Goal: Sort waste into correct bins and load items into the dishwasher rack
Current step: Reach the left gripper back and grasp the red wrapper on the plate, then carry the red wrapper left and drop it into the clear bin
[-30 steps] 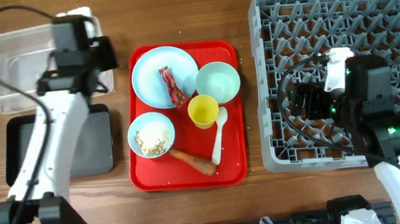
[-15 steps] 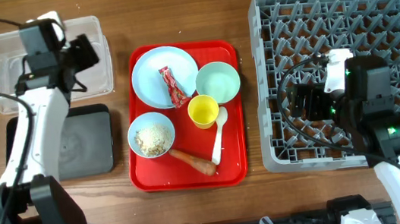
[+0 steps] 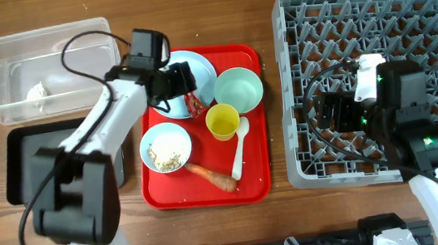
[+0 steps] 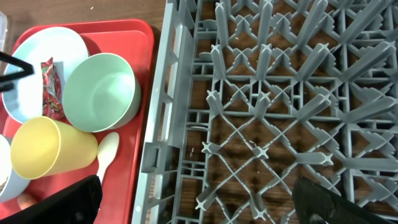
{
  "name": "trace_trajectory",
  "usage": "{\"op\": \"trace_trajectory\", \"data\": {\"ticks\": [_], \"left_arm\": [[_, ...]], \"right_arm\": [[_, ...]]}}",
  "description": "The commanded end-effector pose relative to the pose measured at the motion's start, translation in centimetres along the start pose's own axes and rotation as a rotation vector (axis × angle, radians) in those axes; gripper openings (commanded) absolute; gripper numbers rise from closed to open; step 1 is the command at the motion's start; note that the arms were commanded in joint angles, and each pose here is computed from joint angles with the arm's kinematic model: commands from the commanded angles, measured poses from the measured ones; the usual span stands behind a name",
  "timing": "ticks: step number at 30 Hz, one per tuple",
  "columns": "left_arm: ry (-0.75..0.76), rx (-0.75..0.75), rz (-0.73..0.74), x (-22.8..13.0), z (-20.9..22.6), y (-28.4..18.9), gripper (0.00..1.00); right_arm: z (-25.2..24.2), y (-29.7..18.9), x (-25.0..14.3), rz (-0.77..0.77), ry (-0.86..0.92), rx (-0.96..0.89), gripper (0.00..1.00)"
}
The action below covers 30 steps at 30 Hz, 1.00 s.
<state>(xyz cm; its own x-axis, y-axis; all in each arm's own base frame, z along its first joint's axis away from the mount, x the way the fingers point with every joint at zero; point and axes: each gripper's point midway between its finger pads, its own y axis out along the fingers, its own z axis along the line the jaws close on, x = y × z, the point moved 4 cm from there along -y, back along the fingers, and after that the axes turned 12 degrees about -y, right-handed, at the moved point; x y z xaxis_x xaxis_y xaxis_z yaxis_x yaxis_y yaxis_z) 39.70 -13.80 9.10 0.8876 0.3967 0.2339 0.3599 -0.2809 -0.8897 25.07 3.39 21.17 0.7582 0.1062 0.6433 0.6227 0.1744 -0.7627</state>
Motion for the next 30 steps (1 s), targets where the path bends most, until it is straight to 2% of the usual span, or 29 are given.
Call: {"op": "trace_trajectory", "data": {"ticks": [1, 5, 7, 8, 12, 14, 17, 20, 25, 30], "left_arm": [[-0.025, -0.001, 0.033, -0.8, -0.5, 2.2, 0.79], [-0.008, 0.011, 0.059, -1.8, -0.6, 3.9, 0.78], [0.0, 0.035, 0.064, -2.2, -0.4, 4.6, 0.73], [0.003, 0.041, 0.061, -2.3, -0.3, 4.7, 0.68], [0.008, 0.044, 0.051, -2.2, -0.5, 4.7, 0.33], [0.008, 0.044, 0.051, -2.2, -0.5, 4.7, 0.25], [0.008, 0.046, 0.048, -2.2, -0.4, 4.7, 0.18], [0.009, 0.055, 0.041, -2.0, -0.3, 4.7, 0.06], [-0.016, 0.019, -0.028, 0.3, -0.3, 2.0, 0.04], [-0.115, -0.058, -0.235, 6.2, 1.7, -5.9, 0.04]], "right_arm": [[0.1, -0.4, 0.7, -0.02, -0.018, 0.008, 1.0], [0.1, -0.4, 0.7, -0.02, -0.018, 0.008, 1.0], [0.1, -0.5, 0.7, -0.02, -0.018, 0.008, 1.0], [0.1, -0.4, 0.7, -0.019, -0.018, 0.008, 1.0], [0.1, -0.5, 0.7, -0.019, -0.018, 0.008, 1.0], [0.1, -0.4, 0.6, -0.016, -0.018, 0.009, 1.0], [0.1, -0.4, 0.5, -0.009, -0.016, 0.009, 1.0], [0.1, -0.4, 0.5, -0.009, -0.017, 0.009, 1.0], [0.1, -0.4, 0.4, -0.006, -0.018, 0.009, 1.0], [0.1, -0.4, 0.4, -0.006, -0.018, 0.009, 1.0]]}}
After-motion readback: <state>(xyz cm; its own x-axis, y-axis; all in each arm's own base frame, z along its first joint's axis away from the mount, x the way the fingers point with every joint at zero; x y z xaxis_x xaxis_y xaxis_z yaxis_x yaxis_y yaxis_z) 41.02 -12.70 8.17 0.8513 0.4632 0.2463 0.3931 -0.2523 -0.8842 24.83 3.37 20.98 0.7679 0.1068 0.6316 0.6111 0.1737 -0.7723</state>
